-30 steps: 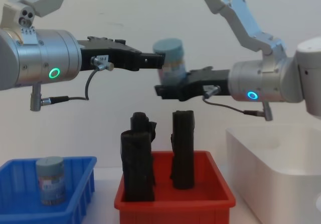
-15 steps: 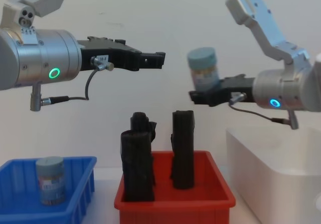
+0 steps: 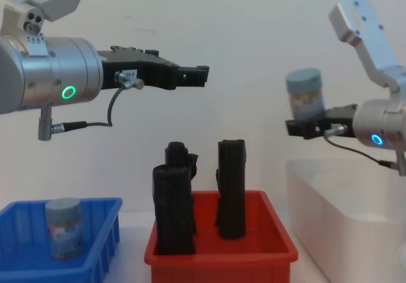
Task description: Pick the cotton swabs from the blue box and place them into the white box.
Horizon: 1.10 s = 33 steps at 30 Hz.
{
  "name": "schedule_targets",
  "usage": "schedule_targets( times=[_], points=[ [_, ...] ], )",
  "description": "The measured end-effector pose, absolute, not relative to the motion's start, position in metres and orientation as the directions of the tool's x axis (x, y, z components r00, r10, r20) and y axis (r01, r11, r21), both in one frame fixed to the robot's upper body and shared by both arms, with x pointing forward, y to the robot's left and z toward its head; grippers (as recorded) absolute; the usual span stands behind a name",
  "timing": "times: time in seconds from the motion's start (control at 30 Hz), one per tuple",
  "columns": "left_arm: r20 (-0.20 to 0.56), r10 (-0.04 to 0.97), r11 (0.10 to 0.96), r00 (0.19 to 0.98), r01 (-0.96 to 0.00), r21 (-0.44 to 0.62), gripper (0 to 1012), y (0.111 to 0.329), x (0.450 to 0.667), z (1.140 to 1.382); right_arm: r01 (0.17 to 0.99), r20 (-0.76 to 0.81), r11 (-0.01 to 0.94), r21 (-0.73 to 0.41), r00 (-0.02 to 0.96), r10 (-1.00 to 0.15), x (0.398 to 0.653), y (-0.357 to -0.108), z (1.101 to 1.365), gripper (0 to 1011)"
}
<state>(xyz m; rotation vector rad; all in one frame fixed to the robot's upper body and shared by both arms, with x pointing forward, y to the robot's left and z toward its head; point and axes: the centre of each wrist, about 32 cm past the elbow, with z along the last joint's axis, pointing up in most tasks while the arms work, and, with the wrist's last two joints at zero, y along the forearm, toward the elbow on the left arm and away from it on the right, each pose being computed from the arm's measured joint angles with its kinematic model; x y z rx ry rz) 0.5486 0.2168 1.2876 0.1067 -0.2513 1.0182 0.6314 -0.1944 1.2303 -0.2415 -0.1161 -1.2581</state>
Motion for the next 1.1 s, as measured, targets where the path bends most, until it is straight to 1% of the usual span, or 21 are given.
schedule_targets(
  times=[0.1,0.3,0.43,0.63,0.97,1.03,1.07,1.1],
  points=[
    [0.257,0.828,0.523,0.499,-0.852,-0.029,1000,0.2168,0.5486,1.2876,0.960,0.204,0.254,-0.119,0.274,-0.940,0.6313,-0.1965,1.2281,632],
    [0.257,0.828,0.523,0.499,-0.852,-0.029,1000,0.2168,0.5486,1.2876,0.978,0.138,0.161,-0.132,0.179,-0.974,0.6320,-0.2011,1.2221,632],
    [0.257,0.828,0.523,0.499,-0.852,-0.029,1000,0.2168,0.5486,1.2876,0.981,0.099,0.131,-0.145,0.146,-0.984,0.6334,-0.2021,1.2206,632],
    [0.257,0.828,0.523,0.499,-0.852,-0.029,1000,0.2168,0.5486,1.2876,0.980,0.065,0.116,-0.161,0.127,-0.990,0.6360,-0.2024,1.2209,632],
    [0.257,0.828,0.523,0.499,-0.852,-0.028,1000,0.2168,0.5486,1.2876,0.979,0.046,0.119,-0.163,0.128,-0.991,0.6387,-0.1995,1.2238,632],
    [0.257,0.828,0.523,0.499,-0.852,-0.029,1000,0.2168,0.5486,1.2876,0.979,0.044,0.120,-0.163,0.128,-0.991,0.6391,-0.1993,1.2243,665],
    [0.257,0.828,0.523,0.499,-0.852,-0.029,1000,0.2168,0.5486,1.2876,0.979,0.043,0.120,-0.163,0.128,-0.991,0.6393,-0.1990,1.2246,726],
    [0.257,0.828,0.523,0.499,-0.852,-0.028,1000,0.2168,0.5486,1.2876,0.979,0.042,0.120,-0.163,0.129,-0.991,0.6394,-0.1988,1.2247,745]
  ],
)
